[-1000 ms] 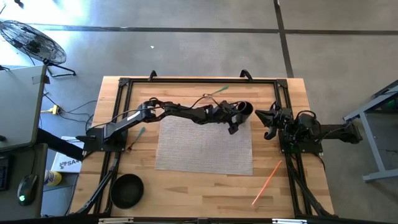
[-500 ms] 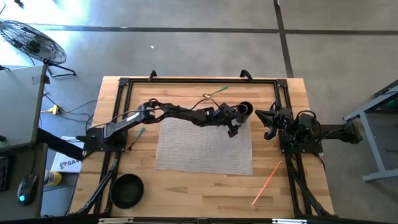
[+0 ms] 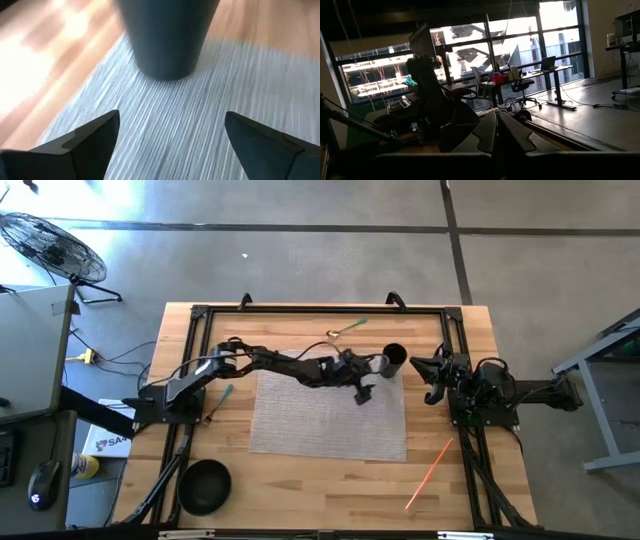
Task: Pick & Place Utensil
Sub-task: Move the gray mat
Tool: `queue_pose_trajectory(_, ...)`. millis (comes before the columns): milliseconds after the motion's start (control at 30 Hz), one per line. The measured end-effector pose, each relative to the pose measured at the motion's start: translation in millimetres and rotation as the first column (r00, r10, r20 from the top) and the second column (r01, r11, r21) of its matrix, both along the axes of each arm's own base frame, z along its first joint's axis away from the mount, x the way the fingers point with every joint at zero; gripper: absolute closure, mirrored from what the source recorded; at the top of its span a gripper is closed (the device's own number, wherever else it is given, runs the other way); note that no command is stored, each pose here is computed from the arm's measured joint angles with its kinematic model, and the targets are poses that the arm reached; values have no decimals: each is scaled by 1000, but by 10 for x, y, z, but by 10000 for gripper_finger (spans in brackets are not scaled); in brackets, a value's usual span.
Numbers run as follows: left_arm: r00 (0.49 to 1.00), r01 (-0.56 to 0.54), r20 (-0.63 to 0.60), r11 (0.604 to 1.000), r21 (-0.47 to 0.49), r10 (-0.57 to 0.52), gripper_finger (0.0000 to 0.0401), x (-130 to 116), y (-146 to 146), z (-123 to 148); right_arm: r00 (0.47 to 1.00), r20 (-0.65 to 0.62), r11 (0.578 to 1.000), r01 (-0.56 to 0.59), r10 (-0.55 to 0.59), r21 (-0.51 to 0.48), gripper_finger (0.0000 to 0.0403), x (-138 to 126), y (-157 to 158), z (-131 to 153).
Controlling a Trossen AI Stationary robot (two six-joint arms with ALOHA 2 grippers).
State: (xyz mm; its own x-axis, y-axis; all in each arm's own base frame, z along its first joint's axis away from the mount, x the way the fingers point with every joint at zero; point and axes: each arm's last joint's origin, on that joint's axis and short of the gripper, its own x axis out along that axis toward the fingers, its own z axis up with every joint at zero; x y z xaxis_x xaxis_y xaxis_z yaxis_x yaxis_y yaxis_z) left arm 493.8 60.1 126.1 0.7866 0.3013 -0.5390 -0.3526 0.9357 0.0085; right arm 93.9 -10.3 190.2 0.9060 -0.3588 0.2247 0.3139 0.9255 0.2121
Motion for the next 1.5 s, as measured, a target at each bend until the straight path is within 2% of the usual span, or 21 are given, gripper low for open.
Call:
queue_pose_trajectory(167,998,0,65,1000,-29,2,46,-261,-99,38,1000,-10,1000,0,0,0,391,4,0,-10)
queue_pose_trajectory(233,993,28,113,998,-60,-21,46,-327,-161,24,1000,-12,1000,-1,1,0,391,5,1,-11)
queue_pose_trajectory(367,990,75,128,992,-100,-62,46,-396,-313,-81,1000,-14,1000,0,0,0,391,6,0,-12)
queue_pose_trajectory(533,986,137,105,990,-31,-133,46,-410,-579,-176,1000,-19,1000,-1,1,0,391,8,0,-17)
queue_pose_trajectory(667,990,96,97,993,69,-103,46,-408,-710,-157,1000,-19,1000,-1,1,0,391,8,0,-18)
queue_pose_trajectory(767,994,58,91,995,86,-66,46,-413,-687,-161,1000,-19,1000,0,0,0,391,8,0,-17)
queue_pose_trajectory(1133,991,6,131,1000,15,-8,46,-379,-621,-363,1000,-18,1000,-1,1,0,391,8,0,-16)
queue_pose_trajectory(1400,987,-92,134,994,52,85,46,-384,-539,-355,1000,-27,1000,0,0,0,391,10,0,-24)
queue_pose_trajectory(1500,987,-99,133,994,51,91,46,-385,-512,-356,1000,-28,1000,0,0,0,391,10,0,-25)
